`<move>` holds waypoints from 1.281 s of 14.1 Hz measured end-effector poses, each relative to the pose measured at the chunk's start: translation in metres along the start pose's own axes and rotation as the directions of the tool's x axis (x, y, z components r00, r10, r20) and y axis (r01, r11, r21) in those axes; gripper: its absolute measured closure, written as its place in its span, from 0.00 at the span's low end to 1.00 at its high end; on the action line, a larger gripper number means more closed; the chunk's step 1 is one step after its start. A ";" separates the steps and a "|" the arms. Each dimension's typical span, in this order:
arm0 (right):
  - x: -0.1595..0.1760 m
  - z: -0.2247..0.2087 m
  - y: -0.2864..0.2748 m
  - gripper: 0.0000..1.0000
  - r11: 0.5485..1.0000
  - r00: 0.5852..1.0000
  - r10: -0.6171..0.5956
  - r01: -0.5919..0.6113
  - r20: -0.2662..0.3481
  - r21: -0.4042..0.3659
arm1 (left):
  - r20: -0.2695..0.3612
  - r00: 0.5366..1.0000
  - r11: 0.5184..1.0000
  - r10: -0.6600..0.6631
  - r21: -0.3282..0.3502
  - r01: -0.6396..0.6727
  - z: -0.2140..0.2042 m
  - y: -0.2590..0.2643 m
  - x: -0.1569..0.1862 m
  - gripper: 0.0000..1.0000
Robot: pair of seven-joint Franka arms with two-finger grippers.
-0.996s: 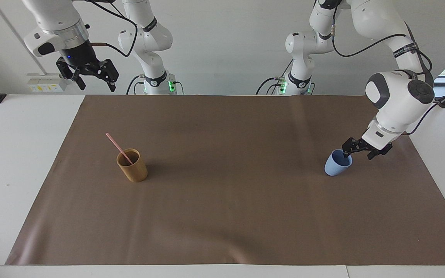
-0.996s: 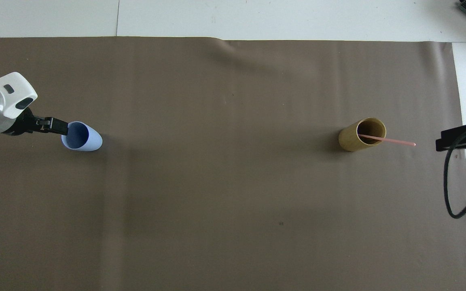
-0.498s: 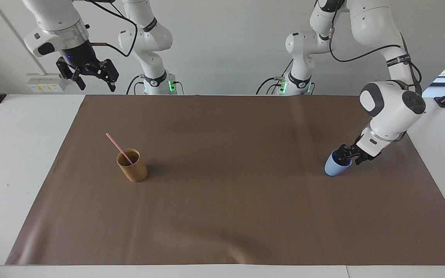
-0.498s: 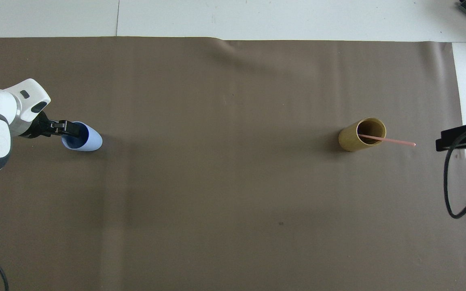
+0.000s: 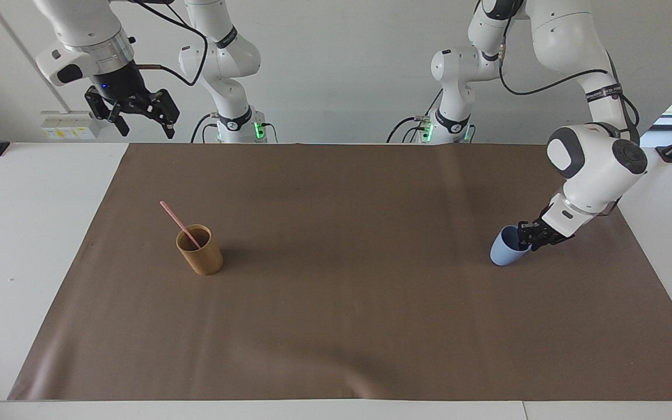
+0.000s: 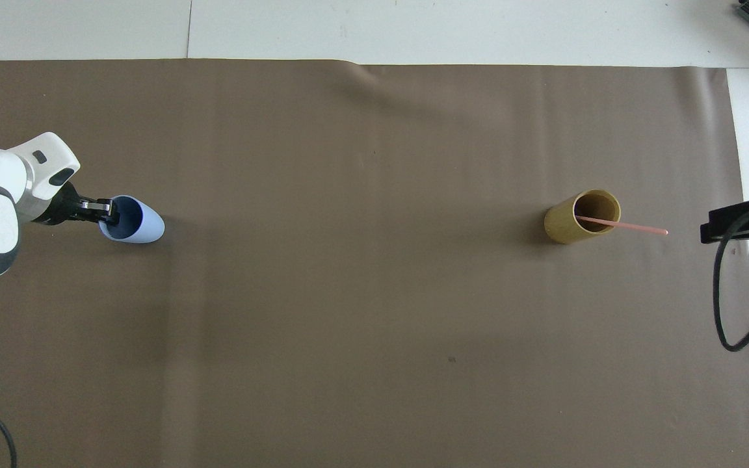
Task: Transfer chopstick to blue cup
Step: 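Carry the blue cup with the left gripper toward the table center, upright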
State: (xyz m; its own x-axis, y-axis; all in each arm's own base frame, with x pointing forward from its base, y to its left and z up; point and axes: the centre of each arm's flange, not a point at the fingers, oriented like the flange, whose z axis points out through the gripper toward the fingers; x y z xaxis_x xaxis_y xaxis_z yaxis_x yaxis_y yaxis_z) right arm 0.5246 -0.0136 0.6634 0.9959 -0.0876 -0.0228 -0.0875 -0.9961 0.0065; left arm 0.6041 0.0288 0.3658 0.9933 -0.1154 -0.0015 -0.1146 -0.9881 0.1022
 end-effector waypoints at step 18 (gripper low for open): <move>0.000 0.000 0.000 0.00 1.000 1.000 0.001 -0.001 0.000 0.000 | 0.062 0.991 0.993 -0.118 0.030 0.116 -0.009 0.312 -0.047 0.95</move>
State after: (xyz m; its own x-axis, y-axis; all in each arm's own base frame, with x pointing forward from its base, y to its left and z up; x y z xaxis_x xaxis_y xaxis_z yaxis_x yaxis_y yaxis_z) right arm 0.5245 -0.0139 0.6634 0.9958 -0.0882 -0.0229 -0.0880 -0.9961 0.0065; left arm 0.5213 -0.2735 0.4072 0.9972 -0.0039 -0.0752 0.0015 -0.9974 0.0717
